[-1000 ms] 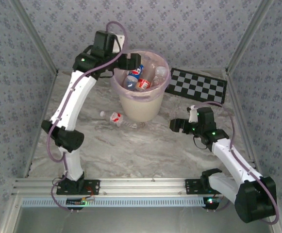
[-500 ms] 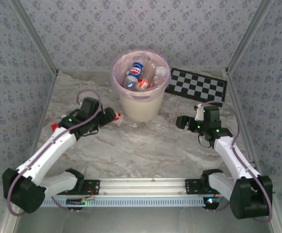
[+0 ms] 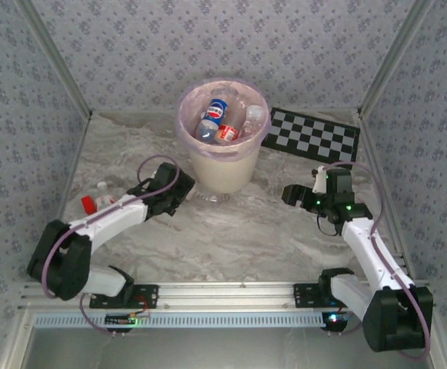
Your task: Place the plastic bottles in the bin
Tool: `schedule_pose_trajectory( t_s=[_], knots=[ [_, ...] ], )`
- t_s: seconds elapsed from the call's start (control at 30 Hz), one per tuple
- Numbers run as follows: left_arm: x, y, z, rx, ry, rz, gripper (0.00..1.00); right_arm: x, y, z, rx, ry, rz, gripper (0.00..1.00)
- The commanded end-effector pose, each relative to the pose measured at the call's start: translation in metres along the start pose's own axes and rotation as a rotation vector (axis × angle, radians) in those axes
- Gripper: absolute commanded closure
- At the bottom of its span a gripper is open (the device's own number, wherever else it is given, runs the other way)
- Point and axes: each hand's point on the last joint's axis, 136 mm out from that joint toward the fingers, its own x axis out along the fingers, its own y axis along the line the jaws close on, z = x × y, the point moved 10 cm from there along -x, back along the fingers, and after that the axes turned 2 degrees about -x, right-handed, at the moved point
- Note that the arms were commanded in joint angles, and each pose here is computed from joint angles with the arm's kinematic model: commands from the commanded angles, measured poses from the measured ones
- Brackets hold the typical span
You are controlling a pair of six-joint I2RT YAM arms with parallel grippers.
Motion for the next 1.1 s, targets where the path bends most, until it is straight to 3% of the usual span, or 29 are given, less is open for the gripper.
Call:
schedule_pose_trajectory(
  t_s=[0.0,0.13,0.3,0.4,0.53,0.83,0.9,0.97,1.07],
  knots=[
    [0.012,-0.006,-0.004,-0.075,-0.022,-0.063,0.15,-0.005,0.000,0.004,0.027,0.001,-0.019,0.05],
    [0.024,-0.004,-0.009,-0.066,-0.025,-0.035,0.15,-0.001,0.001,0.006,0.052,0.001,-0.001,0.06],
    [0.037,0.021,-0.006,-0.091,-0.109,0.062,0.39,0.002,0.000,0.004,0.069,0.009,0.000,0.06],
    [0.036,0.025,-0.005,-0.079,-0.118,0.068,0.46,0.003,0.001,0.005,0.072,0.016,0.004,0.07],
    [0.025,0.024,0.001,-0.048,-0.157,0.083,0.56,0.001,0.002,0.007,0.066,0.016,-0.010,0.07],
    [-0.025,0.004,0.015,0.046,-0.213,0.037,0.65,0.007,0.010,0.018,0.060,0.020,0.001,0.07],
    [-0.033,0.004,0.018,0.058,-0.214,0.040,0.65,0.008,0.012,0.019,0.056,0.023,0.002,0.07],
    [-0.033,0.006,0.020,0.053,-0.179,0.042,0.56,0.009,0.013,0.019,0.052,0.027,0.003,0.07],
    [-0.020,0.005,0.017,0.002,-0.087,0.003,0.27,0.013,0.012,0.019,0.052,0.039,-0.003,0.07]
  ],
)
